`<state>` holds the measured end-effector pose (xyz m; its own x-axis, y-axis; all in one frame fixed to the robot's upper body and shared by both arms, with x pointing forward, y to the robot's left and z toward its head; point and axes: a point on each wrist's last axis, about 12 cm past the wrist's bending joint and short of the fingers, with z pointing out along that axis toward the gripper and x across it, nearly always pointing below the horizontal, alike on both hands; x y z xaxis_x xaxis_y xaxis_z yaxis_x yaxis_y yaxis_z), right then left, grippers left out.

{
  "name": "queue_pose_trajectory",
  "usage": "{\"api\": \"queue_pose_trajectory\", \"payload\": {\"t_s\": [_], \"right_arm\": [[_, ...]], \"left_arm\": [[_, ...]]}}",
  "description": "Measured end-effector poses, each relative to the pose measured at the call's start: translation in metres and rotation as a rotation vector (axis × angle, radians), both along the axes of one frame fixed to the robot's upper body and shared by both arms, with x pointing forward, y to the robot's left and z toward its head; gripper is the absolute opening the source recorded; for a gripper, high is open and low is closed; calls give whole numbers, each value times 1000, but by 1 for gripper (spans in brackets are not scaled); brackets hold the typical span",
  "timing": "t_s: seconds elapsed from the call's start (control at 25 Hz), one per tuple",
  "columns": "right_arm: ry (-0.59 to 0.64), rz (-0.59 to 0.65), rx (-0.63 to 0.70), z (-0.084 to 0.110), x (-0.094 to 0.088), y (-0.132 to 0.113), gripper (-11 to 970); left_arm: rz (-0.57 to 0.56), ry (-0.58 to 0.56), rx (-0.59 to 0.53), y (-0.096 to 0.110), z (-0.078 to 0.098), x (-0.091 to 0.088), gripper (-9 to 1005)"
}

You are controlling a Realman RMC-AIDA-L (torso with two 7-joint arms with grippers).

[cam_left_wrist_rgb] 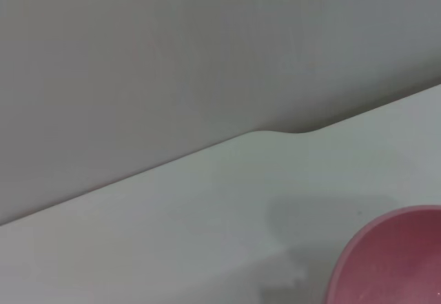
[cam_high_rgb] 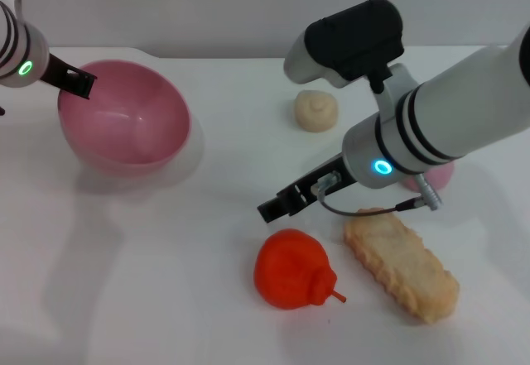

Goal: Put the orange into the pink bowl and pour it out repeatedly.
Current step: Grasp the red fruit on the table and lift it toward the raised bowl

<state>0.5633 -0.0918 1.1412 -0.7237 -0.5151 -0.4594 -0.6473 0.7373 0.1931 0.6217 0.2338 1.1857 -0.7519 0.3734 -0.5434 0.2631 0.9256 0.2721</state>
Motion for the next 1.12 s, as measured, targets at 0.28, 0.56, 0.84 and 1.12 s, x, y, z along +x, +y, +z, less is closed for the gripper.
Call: {"api": "queue_pose_trajectory", "payload": {"t_s": [0.28, 0.56, 0.84, 1.12], "right_arm": [[48, 17, -38, -13, -8, 4, 706], [67, 34, -64, -19, -14, 6, 704], [65, 37, -59, -20, -15, 9, 703], [111, 36, -63, -31, -13, 11, 702]], "left_arm": [[3, 1, -1, 1, -1, 0, 40], [-3, 1, 2, -1, -1, 0, 40], [-19, 3, 8, -6, -2, -1, 40], [-23, 5, 10, -7, -3, -2, 40]]}}
